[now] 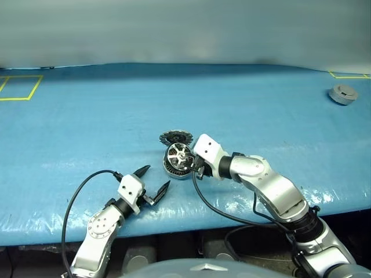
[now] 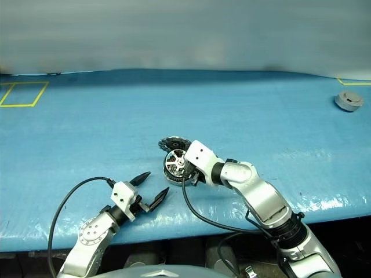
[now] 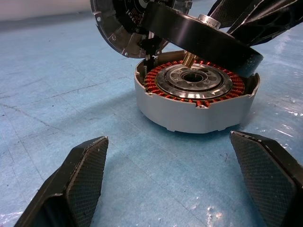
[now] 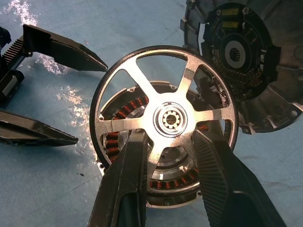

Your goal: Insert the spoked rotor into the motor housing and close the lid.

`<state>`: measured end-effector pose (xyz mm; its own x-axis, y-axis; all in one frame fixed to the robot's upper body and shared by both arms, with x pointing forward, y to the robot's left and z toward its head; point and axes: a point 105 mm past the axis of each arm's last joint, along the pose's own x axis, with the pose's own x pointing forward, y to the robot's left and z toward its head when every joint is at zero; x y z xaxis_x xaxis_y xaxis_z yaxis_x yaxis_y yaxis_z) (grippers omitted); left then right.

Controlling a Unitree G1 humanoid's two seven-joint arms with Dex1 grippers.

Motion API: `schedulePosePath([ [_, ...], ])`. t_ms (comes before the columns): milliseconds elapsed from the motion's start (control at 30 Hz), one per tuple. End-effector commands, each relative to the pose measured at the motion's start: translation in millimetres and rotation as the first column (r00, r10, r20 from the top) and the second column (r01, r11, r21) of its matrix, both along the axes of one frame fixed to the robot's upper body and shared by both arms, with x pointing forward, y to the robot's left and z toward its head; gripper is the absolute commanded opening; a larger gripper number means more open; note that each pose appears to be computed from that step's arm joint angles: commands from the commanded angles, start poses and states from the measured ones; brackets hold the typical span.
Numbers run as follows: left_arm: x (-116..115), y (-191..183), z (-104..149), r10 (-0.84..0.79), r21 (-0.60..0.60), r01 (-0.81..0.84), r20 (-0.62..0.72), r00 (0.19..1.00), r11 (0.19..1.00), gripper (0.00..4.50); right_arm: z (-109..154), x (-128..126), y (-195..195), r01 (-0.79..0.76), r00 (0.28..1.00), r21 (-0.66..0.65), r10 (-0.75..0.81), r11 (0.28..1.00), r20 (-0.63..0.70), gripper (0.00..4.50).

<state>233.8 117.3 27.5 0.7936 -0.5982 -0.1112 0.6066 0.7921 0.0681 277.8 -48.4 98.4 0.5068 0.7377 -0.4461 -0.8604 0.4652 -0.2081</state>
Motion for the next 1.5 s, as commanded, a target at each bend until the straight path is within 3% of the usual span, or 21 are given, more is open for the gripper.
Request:
schedulePosePath([
  [33,0,-3,10,-0.006,-0.016,0.007,0.043,0.999,1.0,4.5,11,-1,2,-0.025,0.999,0.01,0.024,1.0,0.042,1.15],
  [433,1,-4,9,-0.008,-0.018,0.008,0.044,0.999,1.0,4.5,-5,-2,-3,-0.033,0.999,-0.051,0.033,0.998,0.004,1.15],
  [667,1,-3,9,-0.002,-0.017,0.002,0.044,0.999,1.0,4.5,10,6,0,0.011,0.999,0.002,-0.011,1.0,0.04,3.39],
  [833,0,-2,9,0.004,-0.019,-0.003,0.045,0.999,1.0,4.5,40,3,-4,0.004,0.998,0.069,-0.009,0.998,0.068,3.39],
  [933,-1,-2,9,0.005,-0.02,-0.004,0.046,0.999,1.0,4.5,54,3,-26,0.002,0.997,0.038,-0.005,0.999,0.073,3.39],
  [1033,-1,-2,9,0.004,-0.019,-0.003,0.049,0.999,1.0,4.5,58,15,-51,0.043,0.997,-0.046,-0.04,0.998,0.063,2.77],
  [1133,-1,-2,9,0.003,-0.018,-0.002,0.05,0.999,1.0,4.5,57,34,-70,0.128,0.989,-0.107,-0.119,0.986,0.084,1.8],
  [1300,-2,-2,9,0.006,-0.021,-0.005,0.045,0.999,1.0,4.5,63,73,-80,0.272,0.95,-0.055,-0.259,0.961,0.175,0.1],
  [1500,-4,-4,8,-0.004,-0.024,0.005,0.038,0.999,1.0,4.5,59,94,-49,0.15,0.971,-0.025,-0.142,0.988,0.194,0.04],
])
